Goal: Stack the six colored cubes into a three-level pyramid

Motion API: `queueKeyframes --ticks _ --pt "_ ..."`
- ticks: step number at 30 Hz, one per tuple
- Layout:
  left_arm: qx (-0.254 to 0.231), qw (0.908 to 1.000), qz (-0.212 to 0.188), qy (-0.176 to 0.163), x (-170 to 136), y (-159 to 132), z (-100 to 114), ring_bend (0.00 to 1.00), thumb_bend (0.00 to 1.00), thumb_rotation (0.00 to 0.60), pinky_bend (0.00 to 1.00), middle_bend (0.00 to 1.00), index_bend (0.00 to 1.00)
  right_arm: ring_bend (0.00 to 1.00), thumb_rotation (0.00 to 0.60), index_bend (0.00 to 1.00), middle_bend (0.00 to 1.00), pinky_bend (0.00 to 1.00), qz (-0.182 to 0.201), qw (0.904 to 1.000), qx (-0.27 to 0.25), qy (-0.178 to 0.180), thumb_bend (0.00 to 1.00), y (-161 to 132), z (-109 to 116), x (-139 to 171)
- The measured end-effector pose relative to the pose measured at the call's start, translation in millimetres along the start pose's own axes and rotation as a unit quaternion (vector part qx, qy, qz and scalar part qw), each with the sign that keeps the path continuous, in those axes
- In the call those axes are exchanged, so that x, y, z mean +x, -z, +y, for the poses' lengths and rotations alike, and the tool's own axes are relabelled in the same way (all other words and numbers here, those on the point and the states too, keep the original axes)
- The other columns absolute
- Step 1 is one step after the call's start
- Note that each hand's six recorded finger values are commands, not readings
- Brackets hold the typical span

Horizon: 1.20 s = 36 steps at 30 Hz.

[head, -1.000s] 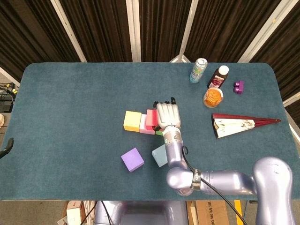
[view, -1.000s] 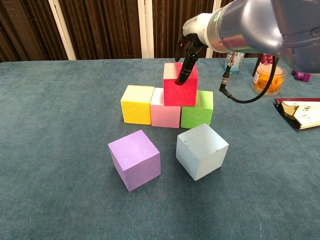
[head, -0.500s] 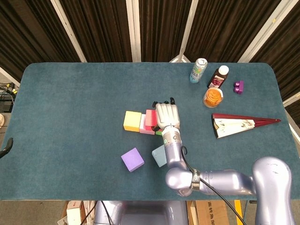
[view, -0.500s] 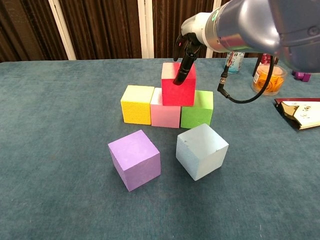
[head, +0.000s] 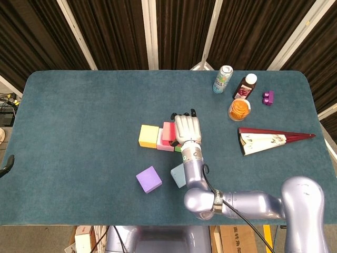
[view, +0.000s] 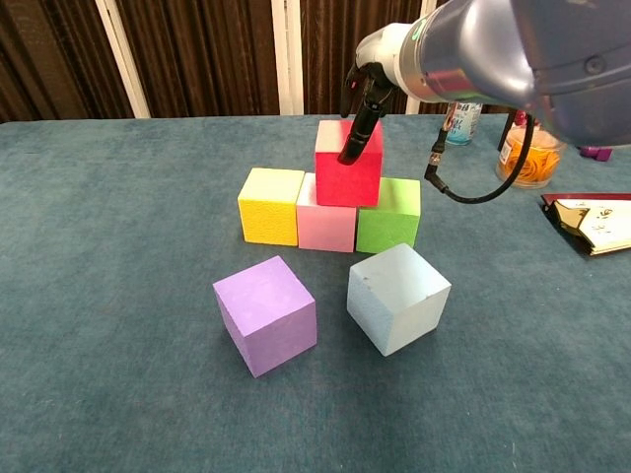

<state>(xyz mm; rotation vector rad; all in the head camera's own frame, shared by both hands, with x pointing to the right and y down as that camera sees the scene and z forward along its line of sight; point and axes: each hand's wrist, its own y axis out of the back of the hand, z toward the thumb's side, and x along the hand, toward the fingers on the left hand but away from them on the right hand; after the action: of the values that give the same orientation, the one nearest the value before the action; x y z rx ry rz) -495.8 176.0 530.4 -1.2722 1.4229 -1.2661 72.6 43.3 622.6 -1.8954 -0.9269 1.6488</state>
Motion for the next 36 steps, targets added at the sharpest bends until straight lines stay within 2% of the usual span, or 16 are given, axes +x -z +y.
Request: queueKeyframes --ticks 18,36 --pt "0.001 1.0 0.001 0.0 0.2 0.4 0.0 0.0 0.35 0.6 0.0 0.03 0.16 0.2 0.6 0.25 0.37 0.0 0.002 1.0 0.001 -0.002 0.17 -1.5 -1.6 0.1" --pt "0.002 1.0 0.002 0.0 0.3 0.3 -0.8 0.0 0.35 0.6 0.0 0.03 0.16 0.17 0.6 0.2 0.27 0.0 0.004 1.0 -0.001 -0.002 0.15 -3.1 -2.1 0.2"
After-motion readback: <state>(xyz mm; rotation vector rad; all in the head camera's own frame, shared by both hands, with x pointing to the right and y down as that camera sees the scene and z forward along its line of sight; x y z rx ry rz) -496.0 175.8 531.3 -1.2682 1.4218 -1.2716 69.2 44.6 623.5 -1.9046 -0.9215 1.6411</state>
